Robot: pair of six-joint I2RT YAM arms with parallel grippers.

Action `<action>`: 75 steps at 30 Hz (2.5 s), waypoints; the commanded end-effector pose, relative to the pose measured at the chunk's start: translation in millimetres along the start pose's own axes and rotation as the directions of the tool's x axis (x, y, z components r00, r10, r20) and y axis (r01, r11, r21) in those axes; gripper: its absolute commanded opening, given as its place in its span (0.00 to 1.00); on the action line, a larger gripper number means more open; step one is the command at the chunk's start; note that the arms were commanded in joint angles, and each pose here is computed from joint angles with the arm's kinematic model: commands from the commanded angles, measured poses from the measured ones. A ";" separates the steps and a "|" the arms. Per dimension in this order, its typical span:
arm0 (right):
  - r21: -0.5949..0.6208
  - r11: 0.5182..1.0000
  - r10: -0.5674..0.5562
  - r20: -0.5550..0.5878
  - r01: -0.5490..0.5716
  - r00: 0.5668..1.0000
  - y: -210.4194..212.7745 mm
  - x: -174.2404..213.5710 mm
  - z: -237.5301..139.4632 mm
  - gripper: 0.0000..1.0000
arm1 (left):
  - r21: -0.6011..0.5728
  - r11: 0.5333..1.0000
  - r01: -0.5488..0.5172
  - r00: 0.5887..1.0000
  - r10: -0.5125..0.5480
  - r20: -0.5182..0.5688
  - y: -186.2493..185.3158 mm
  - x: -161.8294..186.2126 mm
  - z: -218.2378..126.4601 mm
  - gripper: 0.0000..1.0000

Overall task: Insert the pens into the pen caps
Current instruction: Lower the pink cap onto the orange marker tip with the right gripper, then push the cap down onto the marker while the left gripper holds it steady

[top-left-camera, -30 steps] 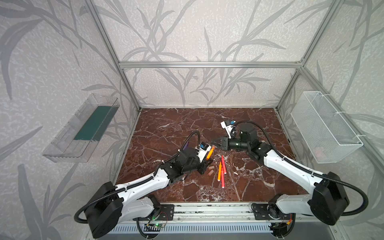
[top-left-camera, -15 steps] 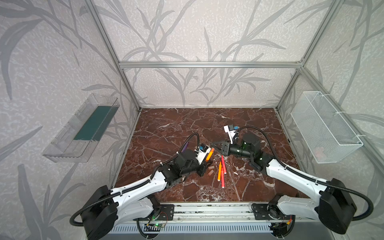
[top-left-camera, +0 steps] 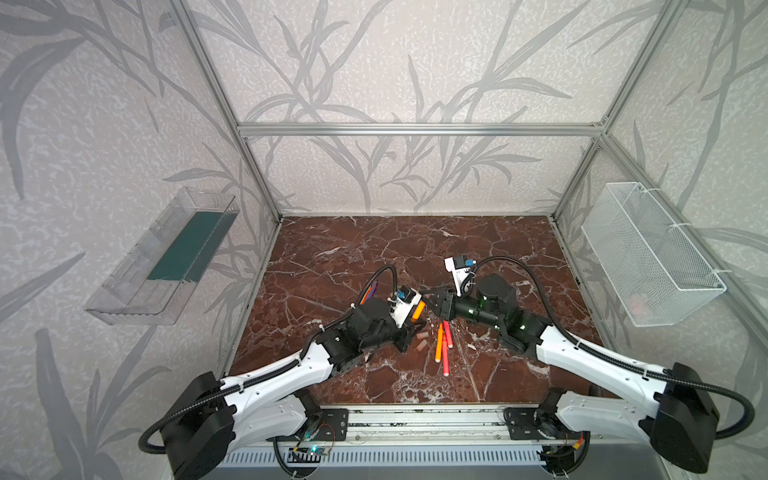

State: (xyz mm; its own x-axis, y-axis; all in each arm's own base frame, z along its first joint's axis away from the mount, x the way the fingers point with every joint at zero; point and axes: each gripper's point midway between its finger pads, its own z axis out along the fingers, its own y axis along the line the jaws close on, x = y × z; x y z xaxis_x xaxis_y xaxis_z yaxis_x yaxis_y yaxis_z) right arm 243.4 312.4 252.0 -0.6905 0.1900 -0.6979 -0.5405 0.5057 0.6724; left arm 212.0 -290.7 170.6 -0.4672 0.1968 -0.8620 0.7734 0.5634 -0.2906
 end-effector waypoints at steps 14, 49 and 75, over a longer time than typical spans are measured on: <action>0.064 0.993 -0.111 0.127 0.104 0.986 11.3 -39.4 -14.2 0.51 | 0.049 0.999 -0.016 0.999 0.013 0.044 -8.6 -12.5 -1.8 0.00; 0.119 0.985 -0.124 -0.038 0.128 0.992 -27.9 28.4 -18.6 0.00 | 0.004 1.000 -0.022 0.966 0.020 0.259 -8.4 -55.3 10.5 0.00; 0.009 0.979 -0.205 -0.059 0.206 0.977 -8.3 99.6 -10.5 0.00 | -0.023 0.998 0.056 0.928 -0.044 0.371 25.7 -116.4 -25.9 0.00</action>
State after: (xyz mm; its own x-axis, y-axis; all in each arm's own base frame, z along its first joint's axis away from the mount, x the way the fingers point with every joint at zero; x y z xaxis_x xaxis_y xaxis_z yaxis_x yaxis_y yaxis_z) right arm 230.5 296.5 255.4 -0.4445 0.3519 -0.8237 -0.5782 0.5897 0.5639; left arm 204.4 -307.5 174.7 -0.4377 0.1927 -0.8782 0.8494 0.4089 -0.3336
